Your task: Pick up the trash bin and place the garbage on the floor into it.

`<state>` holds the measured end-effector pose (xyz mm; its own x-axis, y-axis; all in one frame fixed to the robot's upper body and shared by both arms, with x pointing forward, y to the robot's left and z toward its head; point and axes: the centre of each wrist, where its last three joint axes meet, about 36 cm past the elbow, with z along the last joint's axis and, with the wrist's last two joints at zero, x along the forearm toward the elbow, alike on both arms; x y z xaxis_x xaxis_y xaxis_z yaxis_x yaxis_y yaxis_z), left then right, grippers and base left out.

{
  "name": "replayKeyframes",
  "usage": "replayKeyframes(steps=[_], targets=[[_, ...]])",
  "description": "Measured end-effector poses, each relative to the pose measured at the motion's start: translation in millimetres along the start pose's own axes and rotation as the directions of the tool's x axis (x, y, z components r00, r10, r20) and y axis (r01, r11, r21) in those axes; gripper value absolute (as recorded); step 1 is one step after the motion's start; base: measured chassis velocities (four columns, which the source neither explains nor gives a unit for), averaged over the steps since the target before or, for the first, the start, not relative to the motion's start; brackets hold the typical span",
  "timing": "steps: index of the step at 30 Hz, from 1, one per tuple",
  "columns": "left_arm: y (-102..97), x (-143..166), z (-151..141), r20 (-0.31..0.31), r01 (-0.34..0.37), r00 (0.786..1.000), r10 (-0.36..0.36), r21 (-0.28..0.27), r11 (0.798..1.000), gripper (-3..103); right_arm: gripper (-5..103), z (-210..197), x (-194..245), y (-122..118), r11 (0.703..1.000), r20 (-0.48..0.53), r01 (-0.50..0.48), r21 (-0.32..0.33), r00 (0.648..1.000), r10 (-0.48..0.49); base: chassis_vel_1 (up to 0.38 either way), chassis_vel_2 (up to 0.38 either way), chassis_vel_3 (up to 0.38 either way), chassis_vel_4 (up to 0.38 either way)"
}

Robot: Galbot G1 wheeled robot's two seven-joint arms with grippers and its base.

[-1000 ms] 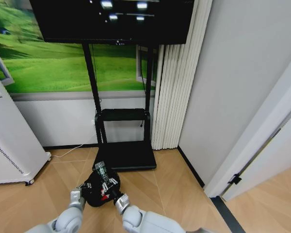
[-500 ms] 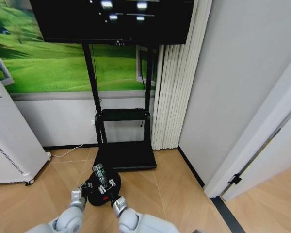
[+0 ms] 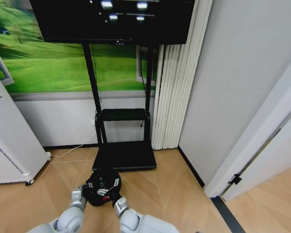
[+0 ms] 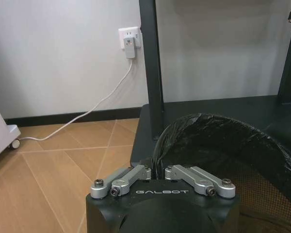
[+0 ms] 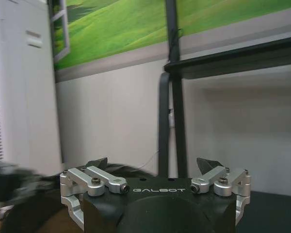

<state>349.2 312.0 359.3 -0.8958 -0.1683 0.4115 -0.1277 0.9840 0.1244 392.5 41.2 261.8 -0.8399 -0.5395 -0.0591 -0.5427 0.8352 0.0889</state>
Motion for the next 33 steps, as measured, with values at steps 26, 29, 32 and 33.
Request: replayKeyframes(steps=[26,29,32,33], targets=[[22.4,6.8,-35.6,0.075,0.018,0.997,-0.015,-0.035,0.999,7,100,-0.2,98.1,-254.3,0.893,0.001,-0.364,0.264,0.926,0.378,0.001,0.000,-0.002,0.000],[20.2,7.1,-35.1,0.074,0.018,0.997,-0.016,-0.029,0.999,7,100,-1.7,99.4,-255.4,0.892,0.004,-0.367,0.265,0.925,0.380,0.088,-0.008,-0.083,-0.006],[19.1,7.5,-35.1,0.074,0.016,0.997,-0.014,-0.028,0.999,7,100,-2.5,100.7,-254.8,0.891,0.006,-0.369,0.263,0.924,0.381,0.203,-0.023,-0.228,0.011],[19.1,7.5,-35.1,0.074,0.016,0.997,-0.014,-0.028,0.999,7,100,-2.5,100.7,-254.8,0.891,0.006,-0.369,0.263,0.924,0.381,0.265,-0.040,-0.267,0.016]])
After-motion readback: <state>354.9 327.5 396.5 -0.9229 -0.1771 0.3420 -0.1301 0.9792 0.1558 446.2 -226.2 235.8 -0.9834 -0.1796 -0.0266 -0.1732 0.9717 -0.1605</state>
